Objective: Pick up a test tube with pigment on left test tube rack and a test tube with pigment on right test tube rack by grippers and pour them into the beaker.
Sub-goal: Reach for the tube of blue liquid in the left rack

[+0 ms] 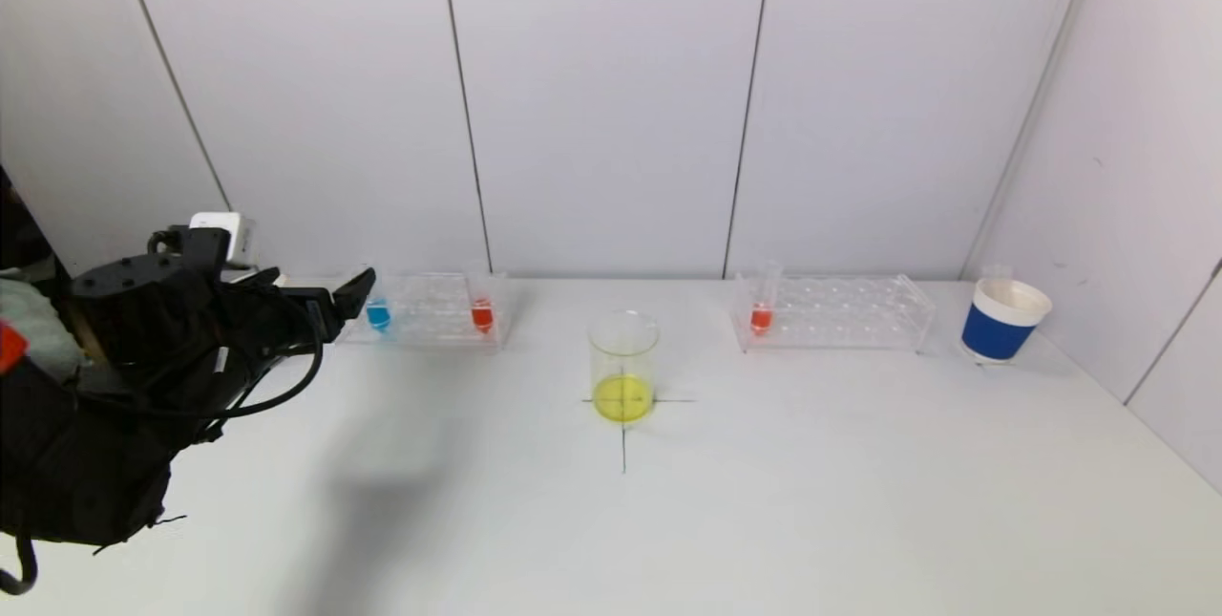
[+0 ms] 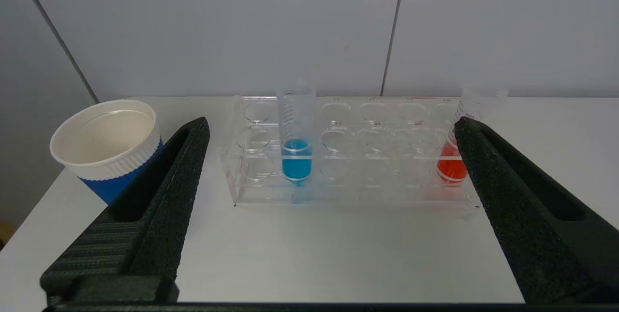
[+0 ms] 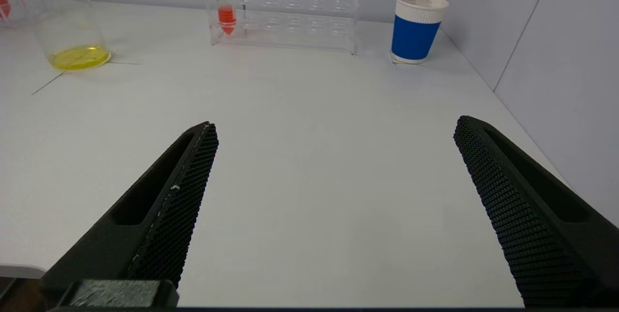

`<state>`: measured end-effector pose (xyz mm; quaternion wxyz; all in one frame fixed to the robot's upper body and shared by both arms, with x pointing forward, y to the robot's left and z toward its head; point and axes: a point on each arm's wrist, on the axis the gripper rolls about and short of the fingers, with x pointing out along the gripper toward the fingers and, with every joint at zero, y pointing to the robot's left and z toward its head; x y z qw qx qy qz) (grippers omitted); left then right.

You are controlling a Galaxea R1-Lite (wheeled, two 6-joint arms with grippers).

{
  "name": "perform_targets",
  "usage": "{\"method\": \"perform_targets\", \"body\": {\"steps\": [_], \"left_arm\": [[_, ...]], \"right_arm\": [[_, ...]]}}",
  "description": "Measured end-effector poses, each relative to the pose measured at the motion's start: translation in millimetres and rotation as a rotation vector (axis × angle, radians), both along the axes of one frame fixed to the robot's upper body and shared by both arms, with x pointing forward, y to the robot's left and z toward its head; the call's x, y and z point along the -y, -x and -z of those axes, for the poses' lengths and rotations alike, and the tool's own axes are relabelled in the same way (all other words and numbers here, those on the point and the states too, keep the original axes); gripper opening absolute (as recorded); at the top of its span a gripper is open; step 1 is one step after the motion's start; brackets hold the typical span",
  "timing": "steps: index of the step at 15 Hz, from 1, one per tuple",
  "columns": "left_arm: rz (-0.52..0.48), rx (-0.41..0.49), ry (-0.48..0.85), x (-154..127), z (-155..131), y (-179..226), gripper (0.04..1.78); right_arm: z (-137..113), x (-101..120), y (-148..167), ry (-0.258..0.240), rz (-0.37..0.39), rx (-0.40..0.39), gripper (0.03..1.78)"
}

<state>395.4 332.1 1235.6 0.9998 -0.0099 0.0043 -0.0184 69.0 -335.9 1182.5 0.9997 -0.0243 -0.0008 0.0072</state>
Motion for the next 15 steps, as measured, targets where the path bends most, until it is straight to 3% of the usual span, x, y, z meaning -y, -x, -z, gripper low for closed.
{"method": "perform_targets", "body": {"steps": [6,15], "left_arm": [[0.073,-0.052,0.004,-7.6,34.5,-29.8,1.76],[0.086,-0.063,0.004,-22.8,54.9,-58.8,1.76]], "right_arm": [[0.0,0.0,0.0,0.000,0.000,0.000,1.77],[0.0,0.0,0.0,0.000,0.000,0.000,1.77]]}}
